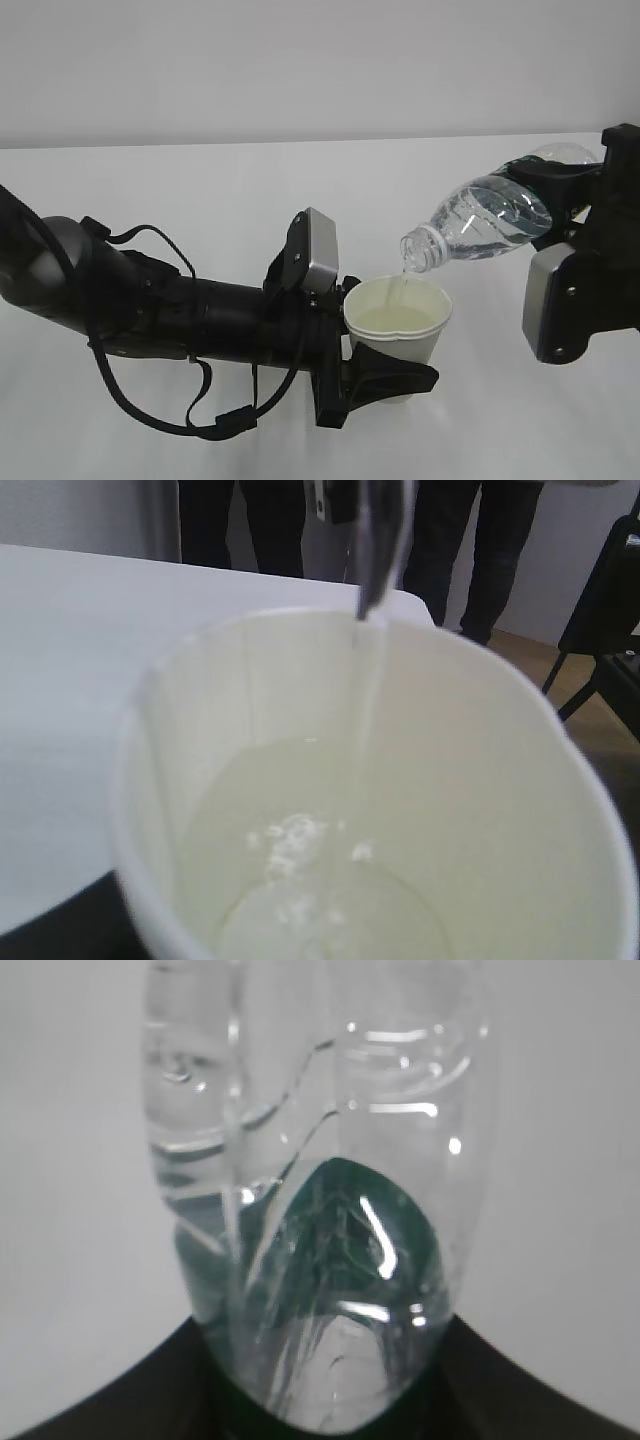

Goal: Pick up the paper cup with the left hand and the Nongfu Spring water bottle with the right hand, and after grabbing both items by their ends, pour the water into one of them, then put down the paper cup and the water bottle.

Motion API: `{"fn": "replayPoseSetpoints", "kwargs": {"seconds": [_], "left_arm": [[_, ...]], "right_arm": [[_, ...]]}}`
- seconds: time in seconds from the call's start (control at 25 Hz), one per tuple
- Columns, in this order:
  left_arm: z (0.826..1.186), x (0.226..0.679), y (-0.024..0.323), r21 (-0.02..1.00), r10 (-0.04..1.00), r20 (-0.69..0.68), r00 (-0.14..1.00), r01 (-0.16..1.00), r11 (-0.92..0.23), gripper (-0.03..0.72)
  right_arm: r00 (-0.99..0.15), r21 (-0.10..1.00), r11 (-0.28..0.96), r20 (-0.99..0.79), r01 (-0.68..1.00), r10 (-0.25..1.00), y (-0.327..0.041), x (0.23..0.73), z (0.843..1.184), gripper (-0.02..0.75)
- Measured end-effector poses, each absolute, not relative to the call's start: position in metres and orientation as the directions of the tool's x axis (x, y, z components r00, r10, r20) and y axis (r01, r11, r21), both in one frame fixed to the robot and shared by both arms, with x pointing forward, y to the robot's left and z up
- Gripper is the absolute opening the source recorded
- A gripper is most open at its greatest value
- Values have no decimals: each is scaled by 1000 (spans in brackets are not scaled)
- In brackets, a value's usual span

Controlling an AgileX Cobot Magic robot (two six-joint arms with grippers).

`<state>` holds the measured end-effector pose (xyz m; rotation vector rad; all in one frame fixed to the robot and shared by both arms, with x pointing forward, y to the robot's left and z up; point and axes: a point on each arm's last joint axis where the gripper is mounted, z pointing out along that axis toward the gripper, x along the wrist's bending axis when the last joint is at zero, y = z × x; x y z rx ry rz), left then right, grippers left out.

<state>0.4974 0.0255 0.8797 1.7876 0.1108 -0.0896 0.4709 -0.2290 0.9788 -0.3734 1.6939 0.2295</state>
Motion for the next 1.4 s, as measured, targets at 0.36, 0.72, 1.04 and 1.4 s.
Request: {"fn": "replayPoseSetpoints", "kwargs": {"seconds": [0.36,0.72,1.04,1.4], "left_arm": [[880,497,25,968,26,-121,992,124,-216,468],[880,497,25,968,25,-121,992,123,-217,467],[880,497,25,968,25,-121,992,123,-217,467],[880,498,25,969,29,-122,992,125,-214,467]], "right_arm": [[-120,-66,925,-986,-373,-119,-229,471,979,321],[-119,-63,927,-986,-370,-115,-229,471,979,321],[-118,-64,927,-986,-370,-115,-229,471,979,321],[-122,-48,929,-988,-367,-99,-229,471,980,321]]}}
